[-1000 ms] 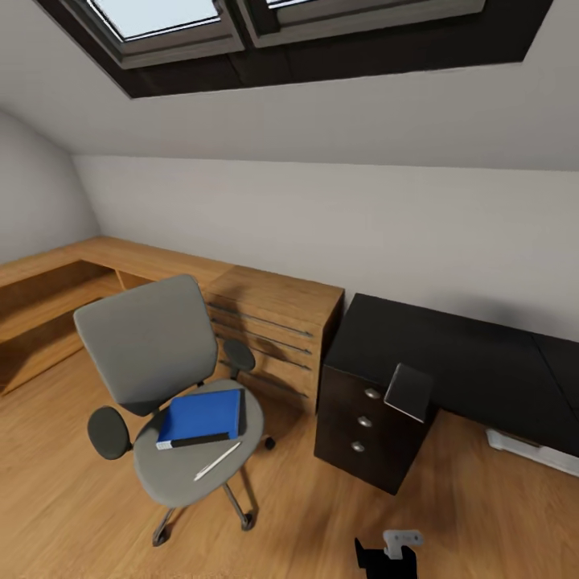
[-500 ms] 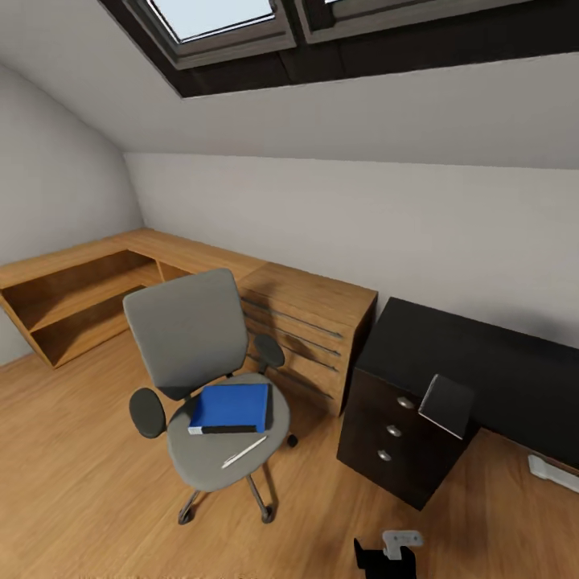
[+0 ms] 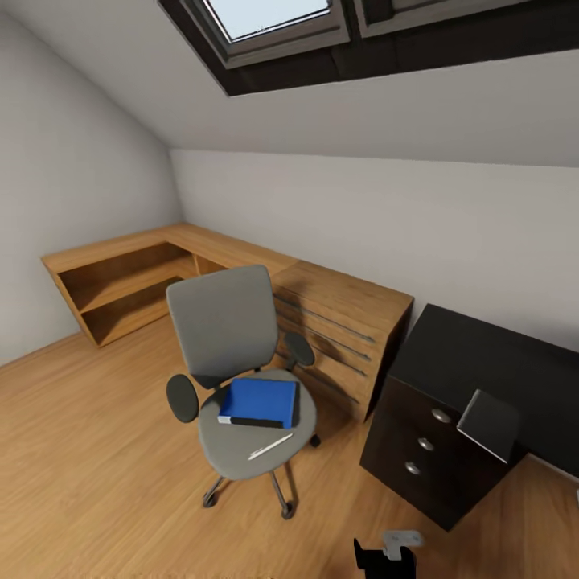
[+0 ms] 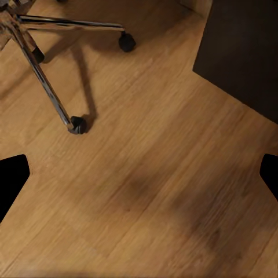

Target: In the bedroom, organize the workspace by keeping the computer under the desk, ensuring the monitor is on the desk, placing the keyboard on the desk next to the monitor, placing the mouse on the desk next to the keyboard, moving the folder from the swivel chair onto the desk next to the mouse, stacking the notebook on top of the folder with the pen on top of the notebook, and positioning the swivel chair next to the desk.

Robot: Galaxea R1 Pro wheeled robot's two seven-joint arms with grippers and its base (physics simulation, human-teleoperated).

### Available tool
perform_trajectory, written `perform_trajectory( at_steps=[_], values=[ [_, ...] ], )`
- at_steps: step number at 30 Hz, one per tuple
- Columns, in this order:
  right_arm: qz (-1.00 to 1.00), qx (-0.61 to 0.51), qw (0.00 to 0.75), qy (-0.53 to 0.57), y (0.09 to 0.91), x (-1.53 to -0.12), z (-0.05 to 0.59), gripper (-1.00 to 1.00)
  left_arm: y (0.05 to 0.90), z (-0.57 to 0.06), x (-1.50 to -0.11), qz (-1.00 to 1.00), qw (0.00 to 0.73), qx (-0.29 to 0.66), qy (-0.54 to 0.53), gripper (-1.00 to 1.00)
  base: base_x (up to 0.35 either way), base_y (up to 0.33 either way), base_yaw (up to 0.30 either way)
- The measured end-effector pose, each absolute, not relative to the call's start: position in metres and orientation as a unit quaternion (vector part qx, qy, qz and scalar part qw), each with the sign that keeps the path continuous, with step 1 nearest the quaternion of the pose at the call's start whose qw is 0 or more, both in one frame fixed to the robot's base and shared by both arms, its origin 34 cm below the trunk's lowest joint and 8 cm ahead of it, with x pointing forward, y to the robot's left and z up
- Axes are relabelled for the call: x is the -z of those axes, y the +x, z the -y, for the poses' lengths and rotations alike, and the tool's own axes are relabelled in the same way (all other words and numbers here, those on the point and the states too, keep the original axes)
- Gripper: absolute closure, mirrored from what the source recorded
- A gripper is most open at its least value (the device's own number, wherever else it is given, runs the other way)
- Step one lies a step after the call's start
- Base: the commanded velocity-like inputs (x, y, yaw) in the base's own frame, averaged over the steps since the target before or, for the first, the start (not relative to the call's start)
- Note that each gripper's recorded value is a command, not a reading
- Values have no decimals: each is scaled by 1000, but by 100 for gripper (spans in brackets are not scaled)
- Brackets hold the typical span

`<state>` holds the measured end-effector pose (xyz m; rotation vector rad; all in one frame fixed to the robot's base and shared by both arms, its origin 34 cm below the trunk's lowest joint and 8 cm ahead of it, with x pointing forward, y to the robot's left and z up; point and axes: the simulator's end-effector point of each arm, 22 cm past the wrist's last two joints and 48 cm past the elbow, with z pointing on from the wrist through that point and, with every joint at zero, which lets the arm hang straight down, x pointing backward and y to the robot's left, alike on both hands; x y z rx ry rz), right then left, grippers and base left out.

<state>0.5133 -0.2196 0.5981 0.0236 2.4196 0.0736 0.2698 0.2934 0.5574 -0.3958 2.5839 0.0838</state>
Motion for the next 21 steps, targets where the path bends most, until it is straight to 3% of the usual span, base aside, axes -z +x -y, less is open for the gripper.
perform_trajectory(
  at_steps=[8,21],
  values=[
    [-936,-28,351,9,512,-597,220,-100,269,-293,-557,-954,259,-31,-147,-100,0,0,230],
    [-936,-28,351,9,512,-597,221,-100,268,-293,-557,-954,258,-30,-146,-100,0,0,29]
  ],
)
